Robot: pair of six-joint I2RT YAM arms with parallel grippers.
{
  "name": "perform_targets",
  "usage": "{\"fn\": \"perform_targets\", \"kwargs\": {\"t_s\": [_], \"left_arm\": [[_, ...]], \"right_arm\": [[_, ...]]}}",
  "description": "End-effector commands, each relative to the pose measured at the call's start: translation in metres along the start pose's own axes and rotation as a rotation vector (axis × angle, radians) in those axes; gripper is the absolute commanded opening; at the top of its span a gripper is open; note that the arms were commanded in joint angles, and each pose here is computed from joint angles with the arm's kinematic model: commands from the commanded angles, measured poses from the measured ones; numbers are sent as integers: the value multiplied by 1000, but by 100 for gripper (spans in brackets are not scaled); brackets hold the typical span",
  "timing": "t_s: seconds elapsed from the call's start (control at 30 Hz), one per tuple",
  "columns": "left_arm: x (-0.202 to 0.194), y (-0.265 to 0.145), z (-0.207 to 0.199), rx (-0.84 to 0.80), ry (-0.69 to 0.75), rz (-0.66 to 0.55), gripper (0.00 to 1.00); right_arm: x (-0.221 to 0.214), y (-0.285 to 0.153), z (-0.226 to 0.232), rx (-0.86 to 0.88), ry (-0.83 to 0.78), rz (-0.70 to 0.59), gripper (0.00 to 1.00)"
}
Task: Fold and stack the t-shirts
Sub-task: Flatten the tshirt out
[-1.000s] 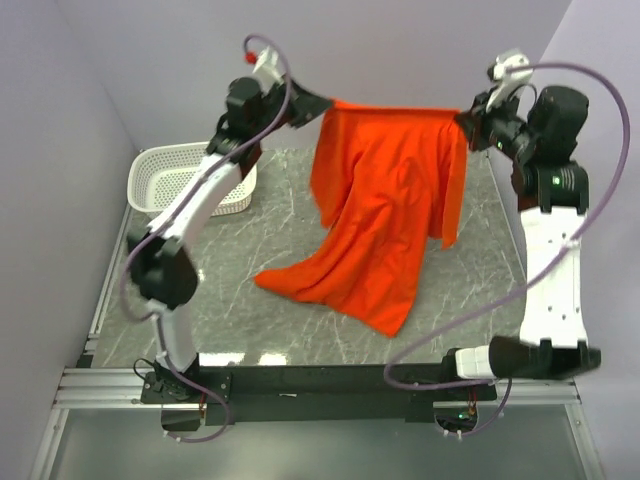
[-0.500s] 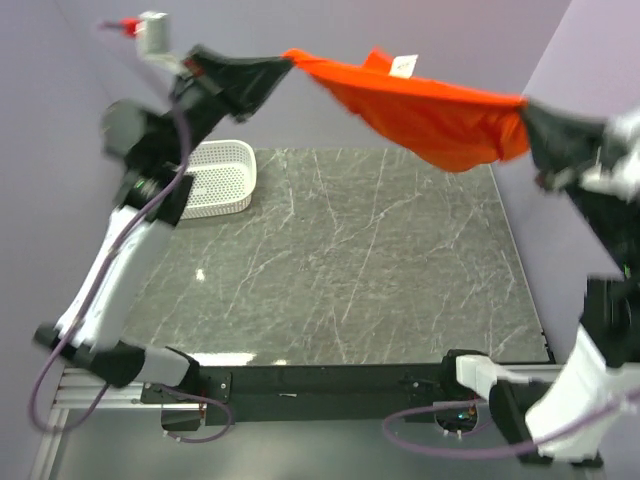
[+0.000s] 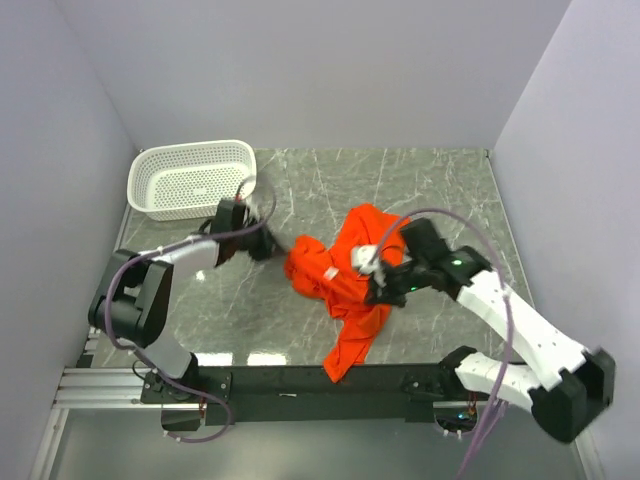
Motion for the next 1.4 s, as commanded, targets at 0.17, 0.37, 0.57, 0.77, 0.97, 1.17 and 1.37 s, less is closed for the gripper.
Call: {"fn": "perform_targets", "kwargs": {"t_s": [0.17, 0.37, 0.57, 0.77, 0.97, 1.17, 1.37], "left_arm": [[-22, -68, 6, 127, 29, -197, 0], [29, -43, -24, 33, 34, -174, 0], [139, 44, -119, -300, 83, -140, 0], [200, 8, -284, -881, 202, -289, 0], [160, -148, -313, -950, 475, -595, 0], [105, -182, -228, -569, 459, -611, 0], [32, -85, -88, -309, 242, -174, 0]], "right_arm": [[34, 45, 12, 283, -98, 81, 0], [54, 3, -70, -238, 138, -1, 0], [88, -113, -148, -905, 281, -156, 0], [161, -214, -132, -1254, 109, -410, 0], [229, -260, -17, -1029, -259, -606, 0], [161, -175, 16, -388, -216, -485, 0], [48, -44, 15, -66, -143, -166, 0]]}}
Point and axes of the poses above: each gripper's point midway between its finger pads, its own y axis out along the fingers, its own z axis along the line the jaws close on, x = y × z, the point moved 10 cm from there along -y, back along the fingers, and after that the axes turned 3 degrees about y, right-handed, at the moved point
